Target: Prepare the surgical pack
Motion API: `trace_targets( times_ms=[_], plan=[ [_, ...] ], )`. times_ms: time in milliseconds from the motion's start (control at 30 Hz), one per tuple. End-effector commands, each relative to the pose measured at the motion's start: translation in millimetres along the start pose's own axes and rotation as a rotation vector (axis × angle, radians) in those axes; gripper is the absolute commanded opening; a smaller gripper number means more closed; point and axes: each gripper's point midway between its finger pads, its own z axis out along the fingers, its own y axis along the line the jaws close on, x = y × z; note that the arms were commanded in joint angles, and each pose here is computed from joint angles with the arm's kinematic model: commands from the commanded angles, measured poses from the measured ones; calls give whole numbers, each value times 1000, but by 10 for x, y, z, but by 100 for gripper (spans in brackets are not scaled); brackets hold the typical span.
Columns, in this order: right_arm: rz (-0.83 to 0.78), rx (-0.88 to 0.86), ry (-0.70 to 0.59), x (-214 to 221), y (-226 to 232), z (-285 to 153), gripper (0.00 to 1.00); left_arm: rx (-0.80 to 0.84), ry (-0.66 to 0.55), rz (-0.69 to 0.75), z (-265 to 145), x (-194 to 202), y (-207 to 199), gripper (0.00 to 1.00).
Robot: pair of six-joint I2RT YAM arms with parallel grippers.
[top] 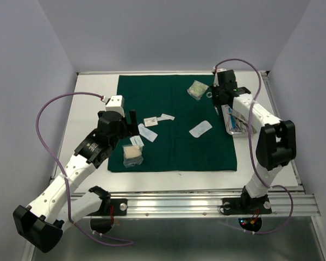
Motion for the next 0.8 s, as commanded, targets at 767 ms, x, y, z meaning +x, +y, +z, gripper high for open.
trace_targets(
  times_ms=[767],
  plan=[
    [31,421,92,759,-1894,58,1,13,-36,-2,18,-99,-30,99]
  ],
)
